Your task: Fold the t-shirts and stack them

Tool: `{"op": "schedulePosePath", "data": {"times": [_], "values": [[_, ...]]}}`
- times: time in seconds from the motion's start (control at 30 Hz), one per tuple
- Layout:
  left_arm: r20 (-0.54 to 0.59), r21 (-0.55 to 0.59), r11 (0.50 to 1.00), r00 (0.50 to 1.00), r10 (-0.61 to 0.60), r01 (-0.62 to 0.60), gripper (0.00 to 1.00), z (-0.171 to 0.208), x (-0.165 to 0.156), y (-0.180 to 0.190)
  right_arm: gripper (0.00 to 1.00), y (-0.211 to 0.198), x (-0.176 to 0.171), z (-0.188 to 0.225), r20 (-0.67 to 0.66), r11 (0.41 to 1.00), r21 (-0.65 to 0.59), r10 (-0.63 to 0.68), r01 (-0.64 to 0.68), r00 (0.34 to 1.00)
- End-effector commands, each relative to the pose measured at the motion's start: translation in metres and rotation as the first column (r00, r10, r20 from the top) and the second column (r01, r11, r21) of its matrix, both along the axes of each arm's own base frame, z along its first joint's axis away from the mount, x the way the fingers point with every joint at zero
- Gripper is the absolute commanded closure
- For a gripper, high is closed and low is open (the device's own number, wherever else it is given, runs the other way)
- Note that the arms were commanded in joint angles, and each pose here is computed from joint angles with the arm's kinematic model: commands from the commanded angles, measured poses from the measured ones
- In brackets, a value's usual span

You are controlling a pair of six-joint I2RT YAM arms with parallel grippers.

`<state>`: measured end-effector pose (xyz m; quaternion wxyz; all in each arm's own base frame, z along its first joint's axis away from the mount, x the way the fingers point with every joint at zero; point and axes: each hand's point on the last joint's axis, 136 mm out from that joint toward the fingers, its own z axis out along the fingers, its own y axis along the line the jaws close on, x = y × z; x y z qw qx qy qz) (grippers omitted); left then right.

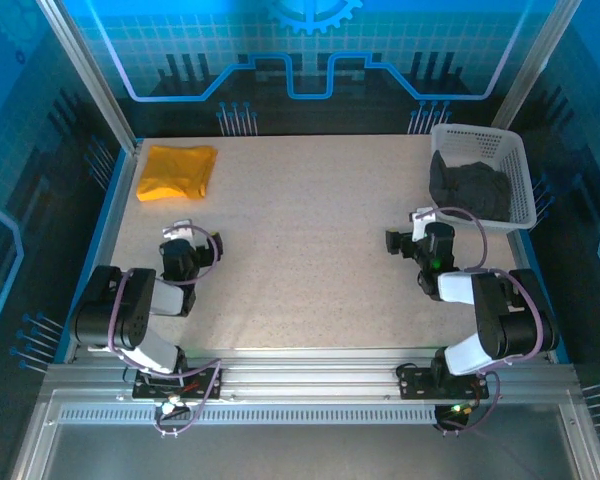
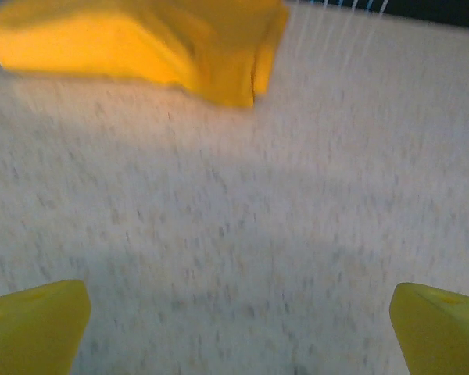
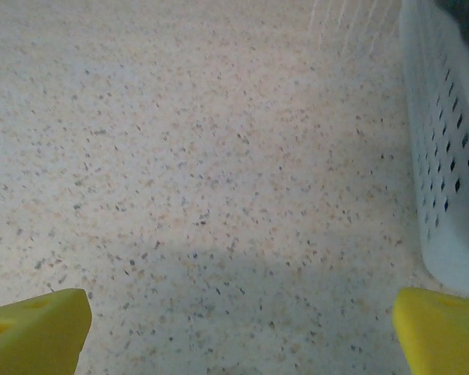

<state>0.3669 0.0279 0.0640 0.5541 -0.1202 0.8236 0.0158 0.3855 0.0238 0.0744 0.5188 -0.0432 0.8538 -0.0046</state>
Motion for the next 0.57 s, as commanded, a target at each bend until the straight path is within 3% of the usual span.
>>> {"op": "schedulePosePath", "data": {"times": [0.0, 0.53], "values": [[0.065, 0.032, 0.999, 0.997, -0.042, 0.040, 0.01, 0.0313, 0.0255, -0.0072, 0.00, 0.0010, 0.0116, 0.0194, 0.080, 1.000, 0.002, 0.022, -0.022, 0.997], [0.075, 0.043, 0.998, 0.996, -0.042, 0.038, 0.01, 0.0325, 0.0265, -0.0073, 0.00, 0.0034, 0.0116, 0.0195, 0.078, 0.999, -0.002, 0.034, -0.034, 0.996]]}}
